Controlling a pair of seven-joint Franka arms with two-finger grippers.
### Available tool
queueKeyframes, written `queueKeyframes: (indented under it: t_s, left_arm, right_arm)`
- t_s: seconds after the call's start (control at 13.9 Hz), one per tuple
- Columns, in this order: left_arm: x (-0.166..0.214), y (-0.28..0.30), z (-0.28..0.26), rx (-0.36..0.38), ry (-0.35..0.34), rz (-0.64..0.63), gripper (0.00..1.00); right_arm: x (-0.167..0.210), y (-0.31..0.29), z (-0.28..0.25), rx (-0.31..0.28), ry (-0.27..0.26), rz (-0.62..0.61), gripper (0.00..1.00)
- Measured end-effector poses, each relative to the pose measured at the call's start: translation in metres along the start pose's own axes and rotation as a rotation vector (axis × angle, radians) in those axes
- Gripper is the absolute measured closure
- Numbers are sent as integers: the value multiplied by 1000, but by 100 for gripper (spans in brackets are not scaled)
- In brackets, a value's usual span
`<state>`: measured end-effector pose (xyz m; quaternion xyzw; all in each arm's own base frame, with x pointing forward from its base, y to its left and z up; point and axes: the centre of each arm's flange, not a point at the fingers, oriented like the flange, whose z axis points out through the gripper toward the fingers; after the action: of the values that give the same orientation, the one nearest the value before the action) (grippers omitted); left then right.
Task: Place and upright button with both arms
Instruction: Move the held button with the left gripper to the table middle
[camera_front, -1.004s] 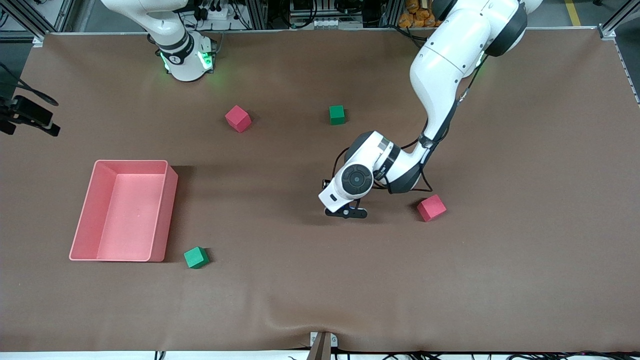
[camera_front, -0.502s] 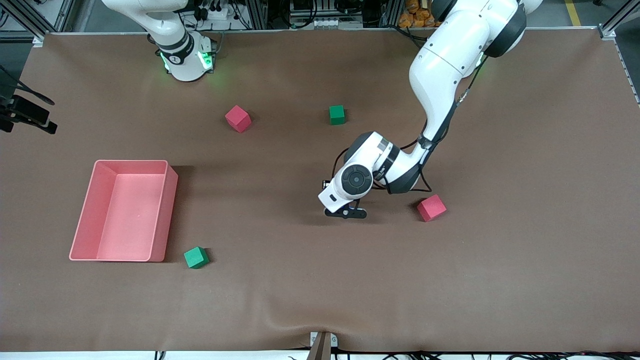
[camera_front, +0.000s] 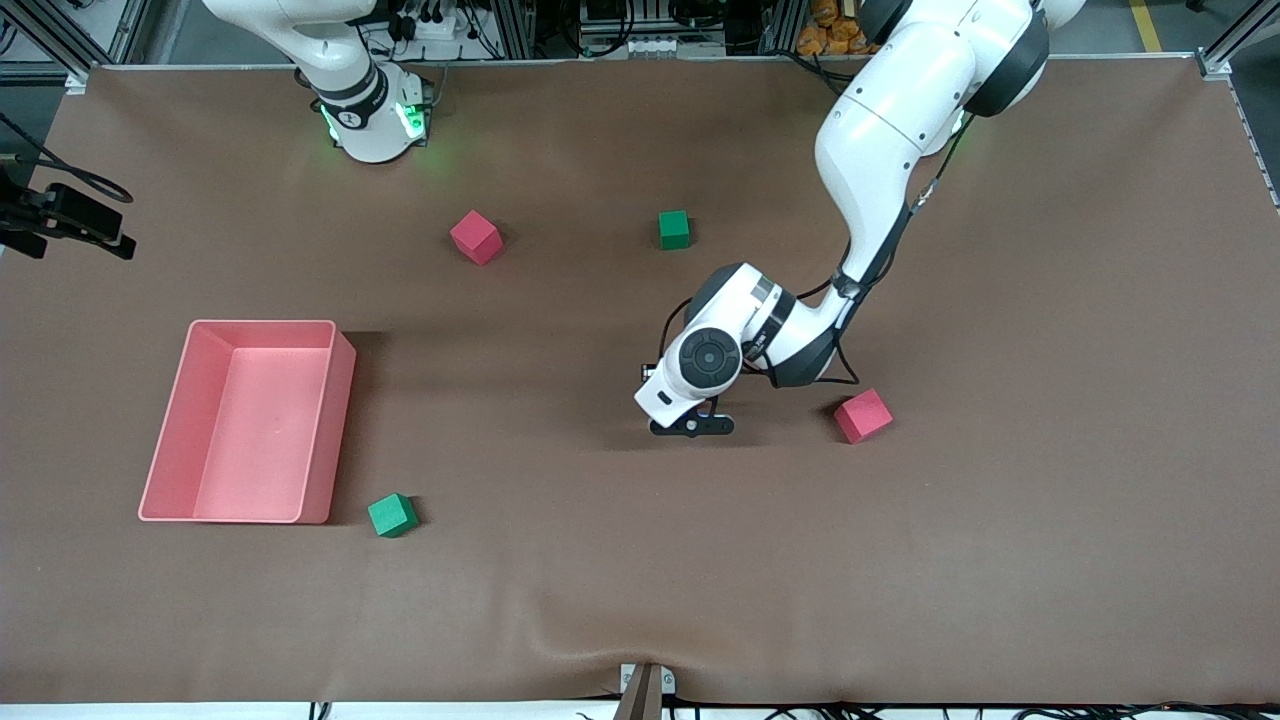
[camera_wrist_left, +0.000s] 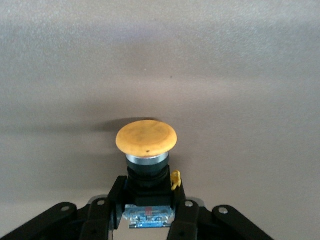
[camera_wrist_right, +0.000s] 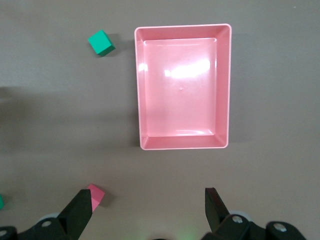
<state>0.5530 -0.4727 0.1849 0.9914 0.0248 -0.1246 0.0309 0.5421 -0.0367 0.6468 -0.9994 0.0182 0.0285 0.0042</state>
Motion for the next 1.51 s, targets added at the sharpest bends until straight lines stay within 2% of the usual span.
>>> queueKeyframes:
  t_s: [0.22, 0.36, 0.57, 0.79, 1.0, 1.22, 1.51]
  left_arm:
    - [-22, 35, -12, -10, 73, -85, 59]
    - [-45, 63, -17, 6, 161, -119, 59]
    - [-86, 104, -10, 54, 346, -165, 59]
    - [-134, 139, -2, 110, 521, -151, 59]
    - [-177, 164, 9, 145, 758, -152, 59]
    - [-194, 171, 31, 140, 957, -160, 59]
    - [-205, 169, 81, 130, 1159, -111, 59]
  right_arm:
    - [0, 2, 0, -22, -1, 1, 0]
    - [0, 3, -1, -23, -2, 1, 0]
    - [0, 2, -1, -23, -1, 1, 0]
    - [0, 2, -1, -22, -1, 0, 0]
    - [0, 1, -1, -21, -1, -2, 0]
    - [0, 0, -1, -21, 0, -3, 0]
    - [0, 0, -1, -21, 1, -3, 0]
